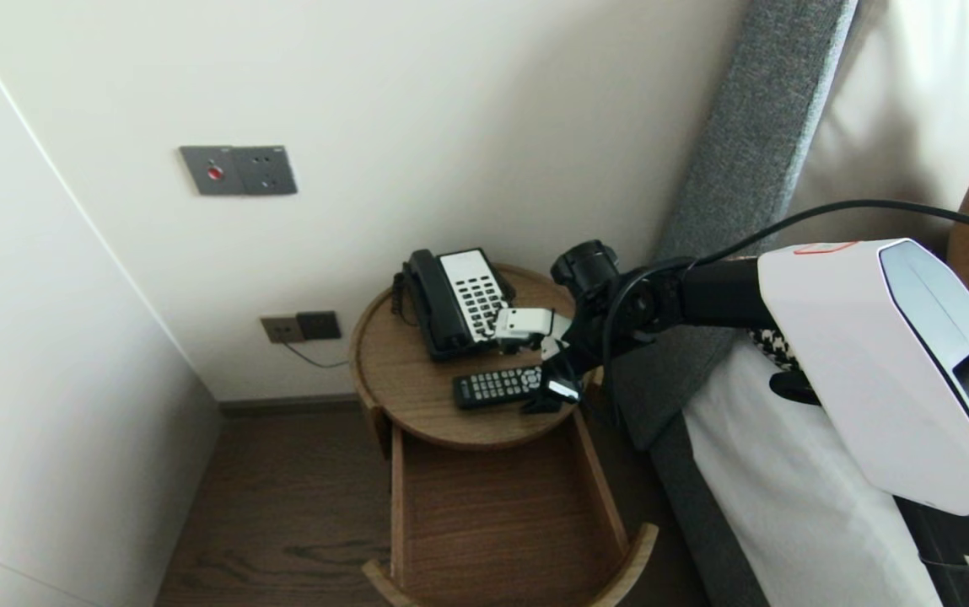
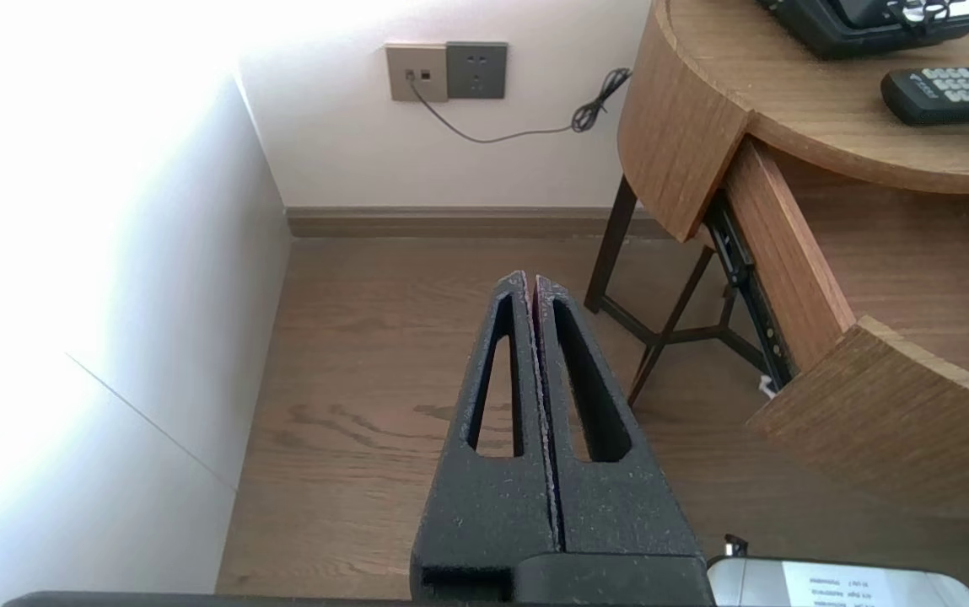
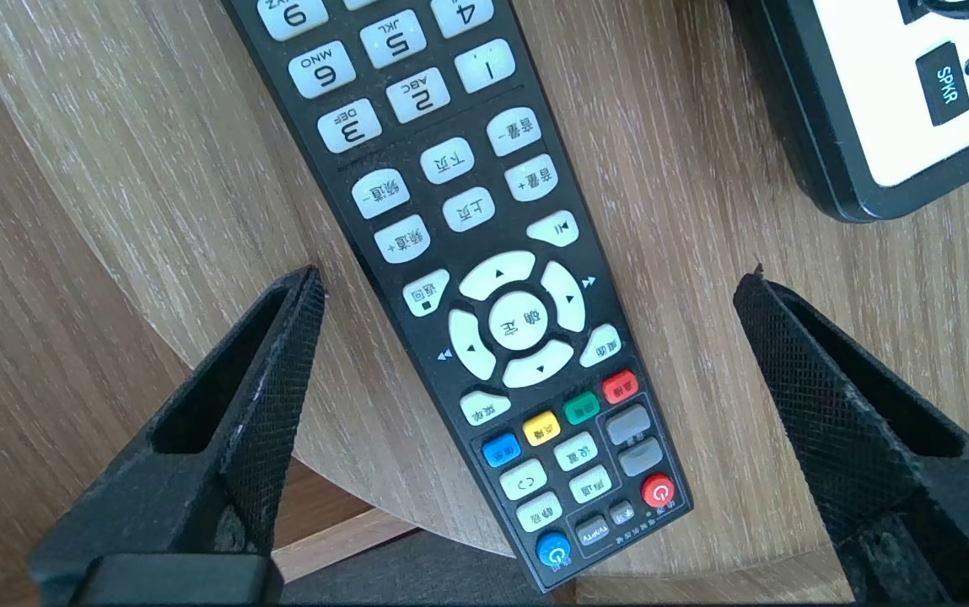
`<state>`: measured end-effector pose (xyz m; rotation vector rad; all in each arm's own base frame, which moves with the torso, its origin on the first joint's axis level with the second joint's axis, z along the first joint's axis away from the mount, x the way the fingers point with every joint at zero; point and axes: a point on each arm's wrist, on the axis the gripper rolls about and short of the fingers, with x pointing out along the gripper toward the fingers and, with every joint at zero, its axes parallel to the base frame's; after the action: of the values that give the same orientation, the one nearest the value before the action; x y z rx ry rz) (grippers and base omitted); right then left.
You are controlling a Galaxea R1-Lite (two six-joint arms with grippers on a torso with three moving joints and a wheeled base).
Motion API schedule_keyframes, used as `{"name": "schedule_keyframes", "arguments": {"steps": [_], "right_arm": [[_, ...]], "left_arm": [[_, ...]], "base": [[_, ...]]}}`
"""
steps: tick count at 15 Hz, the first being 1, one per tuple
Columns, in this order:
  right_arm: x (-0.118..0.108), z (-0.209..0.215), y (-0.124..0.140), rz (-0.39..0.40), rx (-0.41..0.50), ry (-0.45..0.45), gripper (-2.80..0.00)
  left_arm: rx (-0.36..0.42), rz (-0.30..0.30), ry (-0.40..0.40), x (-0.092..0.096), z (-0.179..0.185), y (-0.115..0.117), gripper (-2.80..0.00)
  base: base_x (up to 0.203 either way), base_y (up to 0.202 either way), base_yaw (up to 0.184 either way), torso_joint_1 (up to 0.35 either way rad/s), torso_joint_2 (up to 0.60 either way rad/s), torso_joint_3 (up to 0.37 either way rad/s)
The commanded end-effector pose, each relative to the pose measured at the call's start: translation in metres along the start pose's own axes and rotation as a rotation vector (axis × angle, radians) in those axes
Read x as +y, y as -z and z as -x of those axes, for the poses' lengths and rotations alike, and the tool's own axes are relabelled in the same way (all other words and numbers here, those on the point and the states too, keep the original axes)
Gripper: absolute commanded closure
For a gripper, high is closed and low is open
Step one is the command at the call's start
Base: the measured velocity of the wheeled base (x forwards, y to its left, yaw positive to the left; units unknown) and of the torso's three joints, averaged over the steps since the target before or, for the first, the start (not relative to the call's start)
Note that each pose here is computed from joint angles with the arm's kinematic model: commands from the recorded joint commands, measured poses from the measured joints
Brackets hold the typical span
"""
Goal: Put the remote controls on the table in the drawer one by one
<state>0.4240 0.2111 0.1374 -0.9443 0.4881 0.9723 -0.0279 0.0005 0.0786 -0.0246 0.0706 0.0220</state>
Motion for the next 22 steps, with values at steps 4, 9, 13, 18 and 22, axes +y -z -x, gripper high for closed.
{"name": "schedule_keyframes", "arguments": {"steps": [4,9,13,18,22], "right_arm": [[-0.001,0.001,0.002,-0.021,0.002,0.000,-2.80],[0.001,-0.002,0.002,-0.042,0.005,-0.011,-2.80],[0.001,0.000,-0.001,-0.060,-0.002,-0.009,-2.80],[0.006,-0.002,-0.007,-0.062,-0.009,-0.017,-2.80],[0.007,-0.005,-0.007,-0.062,-0.006,-0.022,-2.80]], "left_arm": [[0.001,0.001,-0.002,0.000,0.000,0.000,0.00],[0.001,0.001,0.000,0.000,0.000,0.000,0.00],[0.001,0.001,-0.002,0.000,0.000,0.000,0.00],[0.001,0.001,-0.002,0.000,0.000,0.000,0.00],[0.000,0.001,-0.001,0.000,0.000,0.000,0.00]], "base": [[0.000,0.000,0.000,0.000,0.00,0.000],[0.000,0.000,0.000,0.000,0.00,0.000],[0.000,0.000,0.000,0.000,0.00,0.000],[0.000,0.000,0.000,0.000,0.00,0.000],[0.000,0.000,0.000,0.000,0.00,0.000]]}}
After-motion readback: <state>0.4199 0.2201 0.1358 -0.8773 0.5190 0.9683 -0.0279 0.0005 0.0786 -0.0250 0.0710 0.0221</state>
